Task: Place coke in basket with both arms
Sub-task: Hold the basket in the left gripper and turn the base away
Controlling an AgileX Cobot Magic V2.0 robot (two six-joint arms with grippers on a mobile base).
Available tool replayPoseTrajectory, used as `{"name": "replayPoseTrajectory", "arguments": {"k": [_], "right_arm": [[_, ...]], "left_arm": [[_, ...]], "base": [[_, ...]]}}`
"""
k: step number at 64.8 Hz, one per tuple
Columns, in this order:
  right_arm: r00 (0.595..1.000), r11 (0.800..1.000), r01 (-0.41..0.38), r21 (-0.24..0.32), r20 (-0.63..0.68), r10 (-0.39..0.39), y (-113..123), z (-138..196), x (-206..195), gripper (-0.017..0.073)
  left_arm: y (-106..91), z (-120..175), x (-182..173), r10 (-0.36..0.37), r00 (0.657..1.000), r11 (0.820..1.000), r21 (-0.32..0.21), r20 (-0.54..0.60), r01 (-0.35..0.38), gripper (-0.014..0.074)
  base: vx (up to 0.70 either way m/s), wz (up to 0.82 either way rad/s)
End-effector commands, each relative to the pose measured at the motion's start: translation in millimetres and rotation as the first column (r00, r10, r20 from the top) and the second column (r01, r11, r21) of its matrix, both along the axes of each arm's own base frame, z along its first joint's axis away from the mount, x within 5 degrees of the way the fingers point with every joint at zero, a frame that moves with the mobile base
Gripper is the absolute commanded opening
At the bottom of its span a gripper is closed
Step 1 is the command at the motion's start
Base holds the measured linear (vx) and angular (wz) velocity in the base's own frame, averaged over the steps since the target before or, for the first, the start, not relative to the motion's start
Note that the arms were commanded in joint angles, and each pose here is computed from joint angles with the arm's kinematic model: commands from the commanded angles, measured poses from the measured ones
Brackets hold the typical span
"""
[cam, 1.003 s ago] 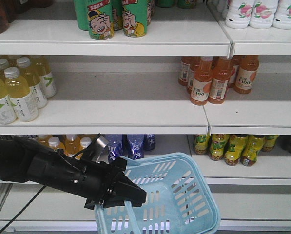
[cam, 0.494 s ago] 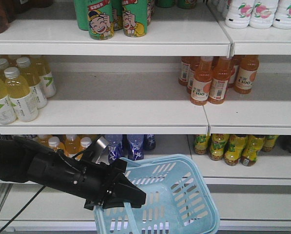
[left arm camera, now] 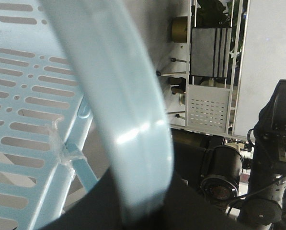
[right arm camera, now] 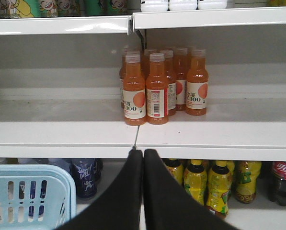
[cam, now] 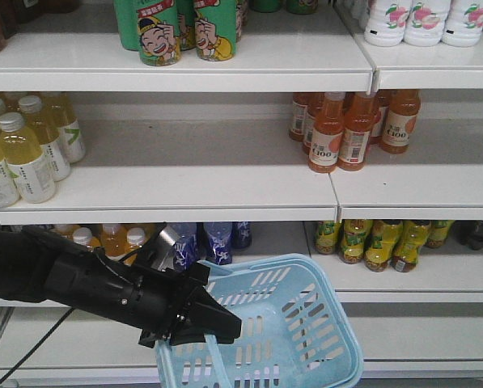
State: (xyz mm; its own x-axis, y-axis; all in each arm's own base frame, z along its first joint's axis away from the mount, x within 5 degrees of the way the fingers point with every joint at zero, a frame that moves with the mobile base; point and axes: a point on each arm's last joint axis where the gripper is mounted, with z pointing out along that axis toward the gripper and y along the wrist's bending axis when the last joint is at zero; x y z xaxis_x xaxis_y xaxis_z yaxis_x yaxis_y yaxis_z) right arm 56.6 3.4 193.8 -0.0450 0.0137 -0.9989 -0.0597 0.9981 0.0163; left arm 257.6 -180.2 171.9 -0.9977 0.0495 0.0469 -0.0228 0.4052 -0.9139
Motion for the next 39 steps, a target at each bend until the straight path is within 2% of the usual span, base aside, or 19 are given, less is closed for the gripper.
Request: {"name": "replayPoseTrajectory", "arguments": {"k": [1,39], "right_arm": [[0.997,1.000,-0.001,-0.004,0.078,0.001,0.0,4.8,-0.6,-0.0010],[0.997,1.000,-0.001,-0.004,0.078,0.001,0.0,4.8,-0.6,-0.0010]], "left_arm": [[-3.8,26.9,-2.1,-0.010,0.999,0.993,-0.117,0.038,0.014,-0.0008],[-3.8,26.9,-2.1,-0.010,0.999,0.993,-0.117,0.038,0.014,-0.0008]], "base": [[-0.02,-0.11],[-0.03,-0.24]]}}
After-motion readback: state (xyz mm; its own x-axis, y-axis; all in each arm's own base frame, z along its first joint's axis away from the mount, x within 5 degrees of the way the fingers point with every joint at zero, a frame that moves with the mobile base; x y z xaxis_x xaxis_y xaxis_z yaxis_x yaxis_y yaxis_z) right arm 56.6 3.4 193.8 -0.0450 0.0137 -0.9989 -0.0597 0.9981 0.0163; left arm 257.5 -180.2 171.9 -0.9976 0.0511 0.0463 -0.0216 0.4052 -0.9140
